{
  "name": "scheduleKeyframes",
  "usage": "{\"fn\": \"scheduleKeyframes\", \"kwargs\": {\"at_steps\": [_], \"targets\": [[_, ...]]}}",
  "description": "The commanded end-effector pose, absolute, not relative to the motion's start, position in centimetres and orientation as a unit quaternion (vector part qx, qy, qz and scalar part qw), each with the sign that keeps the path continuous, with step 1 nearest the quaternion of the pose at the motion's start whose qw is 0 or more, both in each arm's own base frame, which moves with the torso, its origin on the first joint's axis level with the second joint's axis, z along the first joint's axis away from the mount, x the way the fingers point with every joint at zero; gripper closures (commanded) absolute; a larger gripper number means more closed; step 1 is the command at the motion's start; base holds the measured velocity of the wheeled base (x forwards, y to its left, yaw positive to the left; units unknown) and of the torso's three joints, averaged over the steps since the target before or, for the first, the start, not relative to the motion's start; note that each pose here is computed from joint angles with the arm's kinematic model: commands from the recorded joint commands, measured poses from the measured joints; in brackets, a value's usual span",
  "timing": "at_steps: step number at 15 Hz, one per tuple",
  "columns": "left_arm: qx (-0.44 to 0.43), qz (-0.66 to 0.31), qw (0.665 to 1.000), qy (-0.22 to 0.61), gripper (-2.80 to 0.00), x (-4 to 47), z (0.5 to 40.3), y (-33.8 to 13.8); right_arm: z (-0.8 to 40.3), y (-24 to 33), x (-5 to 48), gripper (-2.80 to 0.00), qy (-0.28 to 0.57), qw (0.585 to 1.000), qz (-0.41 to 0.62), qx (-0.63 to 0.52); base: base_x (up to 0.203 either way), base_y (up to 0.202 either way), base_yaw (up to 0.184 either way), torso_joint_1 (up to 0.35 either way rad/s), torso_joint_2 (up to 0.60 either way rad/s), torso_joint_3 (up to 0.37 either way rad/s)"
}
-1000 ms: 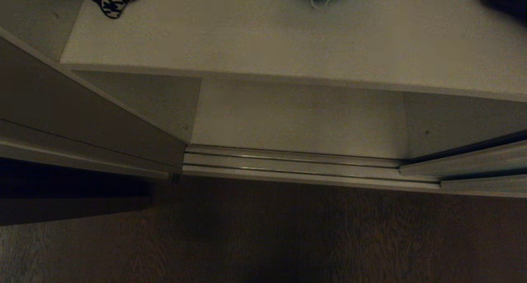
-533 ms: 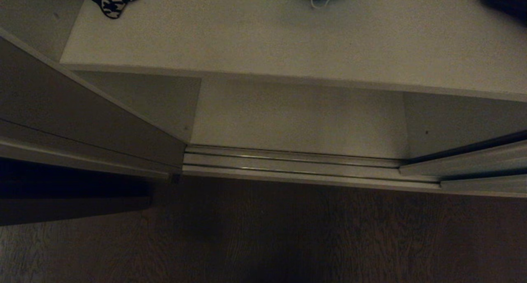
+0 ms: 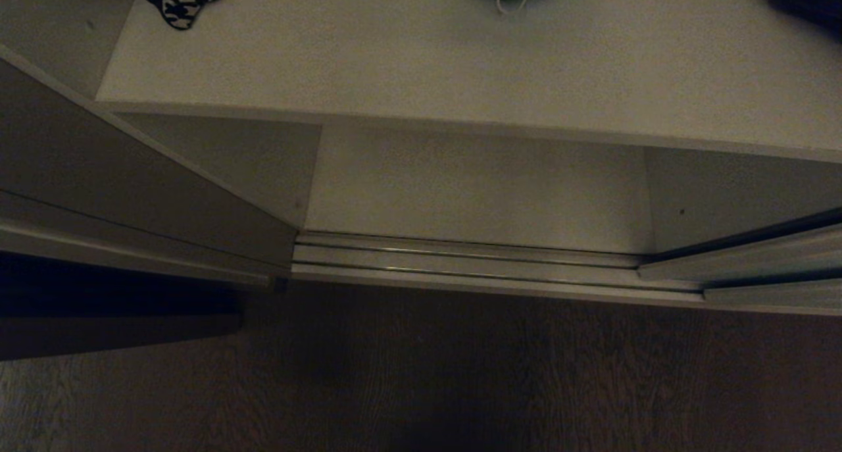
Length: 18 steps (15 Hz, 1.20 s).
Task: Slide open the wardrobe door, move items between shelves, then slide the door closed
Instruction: Open the door
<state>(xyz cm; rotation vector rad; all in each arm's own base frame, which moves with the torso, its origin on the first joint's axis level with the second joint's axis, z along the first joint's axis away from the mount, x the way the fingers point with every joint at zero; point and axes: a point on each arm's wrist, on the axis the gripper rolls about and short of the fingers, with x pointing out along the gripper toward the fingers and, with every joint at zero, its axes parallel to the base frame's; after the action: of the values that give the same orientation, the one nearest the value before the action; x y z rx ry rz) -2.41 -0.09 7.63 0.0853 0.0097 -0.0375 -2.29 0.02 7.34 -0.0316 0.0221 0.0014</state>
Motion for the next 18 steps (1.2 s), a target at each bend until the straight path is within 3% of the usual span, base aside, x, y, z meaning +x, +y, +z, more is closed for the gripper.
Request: {"fn": "scheduleKeyframes", "kwargs": {"at_steps": [1, 4, 14, 18], "targets": [[0.052, -0.018, 0.998, 0.007, 0.00, -2.4, 7.6, -0.1, 7.3, 0.0, -2.3, 0.00, 0.010, 1.000, 0.001, -0.016, 0.000, 0.000, 0.000, 0.000, 0.00, 0.000], [0.060, -0.017, 0.998, -0.020, 0.00, -2.4, 8.1, -0.1, 7.3, 0.0, -2.3, 0.00, 0.010, 1.000, 0.001, -0.016, 0.000, 0.000, 0.000, 0.000, 0.00, 0.000], [0.029, -0.023, 0.984, -0.172, 0.00, -6.2, 16.2, -0.1, 7.3, 0.0, -2.3, 0.00, 0.011, 1.000, 0.001, -0.016, 0.000, 0.000, 0.000, 0.000, 0.00, 0.000], [0.027, -0.024, 0.987, -0.158, 0.00, -5.7, 15.4, -0.1, 7.4, 0.0, -2.3, 0.00, 0.010, 1.000, 0.001, -0.016, 0.000, 0.000, 0.000, 0.000, 0.00, 0.000]]}}
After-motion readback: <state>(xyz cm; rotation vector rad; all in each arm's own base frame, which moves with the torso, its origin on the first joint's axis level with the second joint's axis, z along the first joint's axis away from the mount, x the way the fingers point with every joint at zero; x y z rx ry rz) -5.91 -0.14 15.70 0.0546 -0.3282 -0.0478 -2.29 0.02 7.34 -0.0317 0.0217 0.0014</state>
